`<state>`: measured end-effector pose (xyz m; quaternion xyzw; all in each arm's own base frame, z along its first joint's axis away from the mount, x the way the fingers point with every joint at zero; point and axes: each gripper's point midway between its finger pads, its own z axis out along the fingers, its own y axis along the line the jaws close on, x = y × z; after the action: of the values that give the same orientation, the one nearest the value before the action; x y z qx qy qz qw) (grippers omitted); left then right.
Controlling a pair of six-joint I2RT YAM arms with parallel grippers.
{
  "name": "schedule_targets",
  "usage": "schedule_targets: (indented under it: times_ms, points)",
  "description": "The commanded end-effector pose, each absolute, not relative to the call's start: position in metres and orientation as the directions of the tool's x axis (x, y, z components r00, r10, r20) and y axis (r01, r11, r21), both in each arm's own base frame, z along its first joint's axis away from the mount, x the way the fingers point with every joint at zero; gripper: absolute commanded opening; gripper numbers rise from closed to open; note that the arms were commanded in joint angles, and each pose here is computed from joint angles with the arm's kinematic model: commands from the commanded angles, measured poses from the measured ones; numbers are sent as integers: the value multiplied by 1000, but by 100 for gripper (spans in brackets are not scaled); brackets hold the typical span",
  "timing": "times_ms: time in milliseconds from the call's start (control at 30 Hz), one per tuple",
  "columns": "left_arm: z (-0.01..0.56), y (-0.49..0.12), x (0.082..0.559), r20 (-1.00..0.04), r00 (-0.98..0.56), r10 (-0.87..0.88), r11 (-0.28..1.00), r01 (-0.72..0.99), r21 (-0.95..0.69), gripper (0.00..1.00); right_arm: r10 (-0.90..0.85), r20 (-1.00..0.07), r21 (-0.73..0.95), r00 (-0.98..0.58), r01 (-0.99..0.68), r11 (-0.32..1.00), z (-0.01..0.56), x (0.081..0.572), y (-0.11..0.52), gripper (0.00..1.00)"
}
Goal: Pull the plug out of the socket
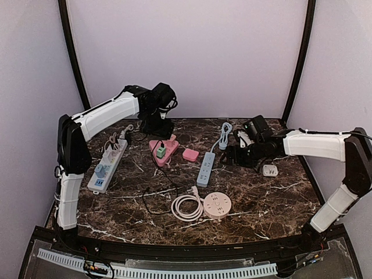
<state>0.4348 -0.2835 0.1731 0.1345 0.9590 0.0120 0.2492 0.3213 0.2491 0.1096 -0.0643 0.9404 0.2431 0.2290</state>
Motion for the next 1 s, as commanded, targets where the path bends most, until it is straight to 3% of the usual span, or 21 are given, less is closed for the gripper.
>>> schedule_targets:
  times_ms: [0,233,600,800,967]
  points:
    - [172,-285,421,-434,-862,261,957,289,1,81,2,-498,464,-867,-265,845,123,334,261,81]
    - [137,-291,421,-355,-880,315,943,334,11,80,2,-492,474,-871,-267,839,121,334,264,80]
    - [101,-280,435,-310,-890,334,943,311,121,66,-1,-482,480,-876,-265,836,117,332,265,80]
    - [93,-277,438,-303,-893,332,943,304,137,46,-4,-473,483,-881,-263,835,114,331,265,80]
    - [96,-275,436,-293,-897,331,943,301,143,21,-8,-471,494,-882,-271,826,113,331,269,80]
